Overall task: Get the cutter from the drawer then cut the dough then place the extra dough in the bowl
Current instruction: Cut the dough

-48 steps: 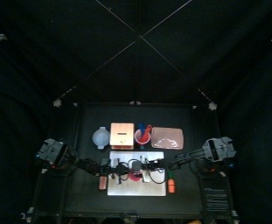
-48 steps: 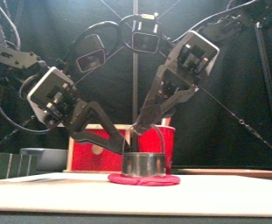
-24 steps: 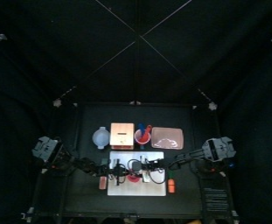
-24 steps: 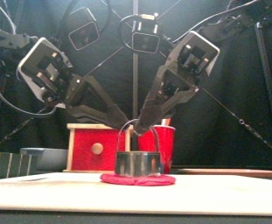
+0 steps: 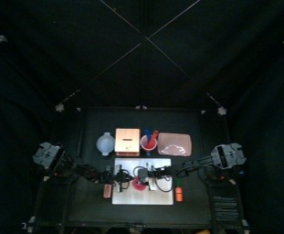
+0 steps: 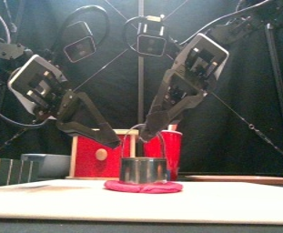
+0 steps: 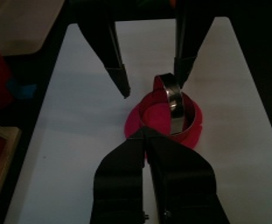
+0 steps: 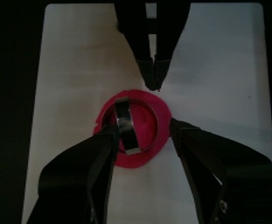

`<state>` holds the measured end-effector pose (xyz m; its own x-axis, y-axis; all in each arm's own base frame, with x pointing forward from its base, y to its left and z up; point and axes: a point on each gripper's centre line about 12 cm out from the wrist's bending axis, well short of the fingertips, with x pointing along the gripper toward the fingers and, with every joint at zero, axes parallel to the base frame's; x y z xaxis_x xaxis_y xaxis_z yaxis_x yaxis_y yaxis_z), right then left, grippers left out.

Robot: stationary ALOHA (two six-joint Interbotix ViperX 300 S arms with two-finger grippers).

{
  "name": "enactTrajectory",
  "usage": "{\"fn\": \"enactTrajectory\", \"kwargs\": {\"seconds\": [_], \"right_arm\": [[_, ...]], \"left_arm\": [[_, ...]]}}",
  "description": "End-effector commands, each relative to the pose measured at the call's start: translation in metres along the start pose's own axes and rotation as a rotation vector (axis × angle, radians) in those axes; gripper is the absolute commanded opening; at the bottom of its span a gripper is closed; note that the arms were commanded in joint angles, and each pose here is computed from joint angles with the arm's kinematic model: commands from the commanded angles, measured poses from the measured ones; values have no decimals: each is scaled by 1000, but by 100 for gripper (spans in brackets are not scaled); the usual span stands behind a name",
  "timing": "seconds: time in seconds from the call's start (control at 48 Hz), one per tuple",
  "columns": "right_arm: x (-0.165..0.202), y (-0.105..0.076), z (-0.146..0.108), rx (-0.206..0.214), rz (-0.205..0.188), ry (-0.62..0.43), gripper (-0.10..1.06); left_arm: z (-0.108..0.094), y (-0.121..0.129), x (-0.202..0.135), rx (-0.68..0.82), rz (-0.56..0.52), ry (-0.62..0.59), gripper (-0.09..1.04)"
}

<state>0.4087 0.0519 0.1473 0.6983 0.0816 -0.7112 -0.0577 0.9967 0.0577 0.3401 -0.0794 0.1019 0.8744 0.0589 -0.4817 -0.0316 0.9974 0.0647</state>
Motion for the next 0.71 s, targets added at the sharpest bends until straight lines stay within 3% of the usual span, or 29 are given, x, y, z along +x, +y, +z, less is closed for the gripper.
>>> {"fn": "enactTrajectory", "kwargs": {"seconds": [0.021, 0.708], "right_arm": [[-6, 1, 13, 2, 4, -38, 84], [-4, 6, 16, -10, 12, -44, 84]], "left_arm": [[7, -1, 3, -2, -1, -22, 40], [-21, -14, 30, 17, -30, 114, 40]]}}
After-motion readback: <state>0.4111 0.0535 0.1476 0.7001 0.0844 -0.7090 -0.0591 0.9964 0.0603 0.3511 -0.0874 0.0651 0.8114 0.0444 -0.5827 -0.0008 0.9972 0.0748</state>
